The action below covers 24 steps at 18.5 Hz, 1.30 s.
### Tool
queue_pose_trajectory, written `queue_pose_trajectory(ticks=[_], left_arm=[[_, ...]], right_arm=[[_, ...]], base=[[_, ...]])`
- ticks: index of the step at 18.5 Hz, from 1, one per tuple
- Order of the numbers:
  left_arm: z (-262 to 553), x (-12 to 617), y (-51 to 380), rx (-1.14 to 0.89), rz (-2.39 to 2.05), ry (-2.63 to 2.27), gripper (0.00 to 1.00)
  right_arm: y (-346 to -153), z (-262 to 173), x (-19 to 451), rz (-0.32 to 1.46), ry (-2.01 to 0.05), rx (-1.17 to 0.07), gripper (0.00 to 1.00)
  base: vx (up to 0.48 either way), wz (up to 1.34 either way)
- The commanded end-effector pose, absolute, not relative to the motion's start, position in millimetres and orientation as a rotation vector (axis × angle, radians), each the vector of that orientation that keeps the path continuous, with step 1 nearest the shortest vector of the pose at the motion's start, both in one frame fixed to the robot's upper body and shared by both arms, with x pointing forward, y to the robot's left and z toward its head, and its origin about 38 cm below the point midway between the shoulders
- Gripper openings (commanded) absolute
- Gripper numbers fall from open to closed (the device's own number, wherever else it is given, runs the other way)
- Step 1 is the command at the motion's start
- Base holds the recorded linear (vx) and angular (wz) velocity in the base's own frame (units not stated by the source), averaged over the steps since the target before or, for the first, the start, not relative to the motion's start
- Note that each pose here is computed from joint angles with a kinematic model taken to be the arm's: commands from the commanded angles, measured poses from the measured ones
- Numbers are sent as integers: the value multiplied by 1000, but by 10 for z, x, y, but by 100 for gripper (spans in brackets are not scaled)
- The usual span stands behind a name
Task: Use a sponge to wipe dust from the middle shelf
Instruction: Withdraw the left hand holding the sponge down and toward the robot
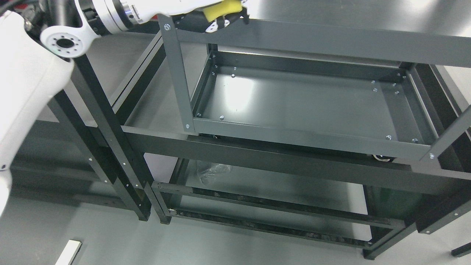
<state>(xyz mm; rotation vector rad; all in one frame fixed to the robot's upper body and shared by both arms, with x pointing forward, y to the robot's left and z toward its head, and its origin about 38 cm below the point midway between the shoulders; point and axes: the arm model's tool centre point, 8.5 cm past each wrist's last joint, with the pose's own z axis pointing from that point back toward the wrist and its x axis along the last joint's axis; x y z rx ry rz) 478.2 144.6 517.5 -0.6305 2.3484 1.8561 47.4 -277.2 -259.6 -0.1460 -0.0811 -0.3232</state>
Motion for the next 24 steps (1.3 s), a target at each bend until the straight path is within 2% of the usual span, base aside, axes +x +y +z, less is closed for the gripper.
queue_pose_trajectory(ticks=[1,5,8,13,15,18,21,22,24], left_arm=[[4834,4457,244,82,1344,2748,0],[3815,4700,305,228,1313,3030,0],[3129,4881,512,243,1151,3318,0],[1829,4571,763,376,1057,3647,0],[1468,4501,1102,307,891,3832,1],[1373,4558,1760,76,469,4050,1],[1365,4428,2155,-108,248,4127,0],[1397,4355,2206,-112,179,4132,0],[1616,4268,2231,3,-99,4164,0]], right_arm=[[-2874,-2587,460,-324,-29,-154,100],[-2873,-2588,460,-324,-29,-152,100],[-2873,-2588,460,-324,-29,-152,100],[-2873,-2588,459,-324,-27,-152,100],[-2874,-2587,460,-324,-29,-154,100],[-2873,-2588,459,-324,-27,-152,100],[-2874,-2587,460,-324,-29,-154,100],[-2873,-2588,460,-324,-29,-152,100],[-2874,-2587,460,-324,-29,-154,100]], base=[[0,0],[0,0],[0,0],[0,0],[0,0],[0,0],[0,0],[0,0],[0,0]])
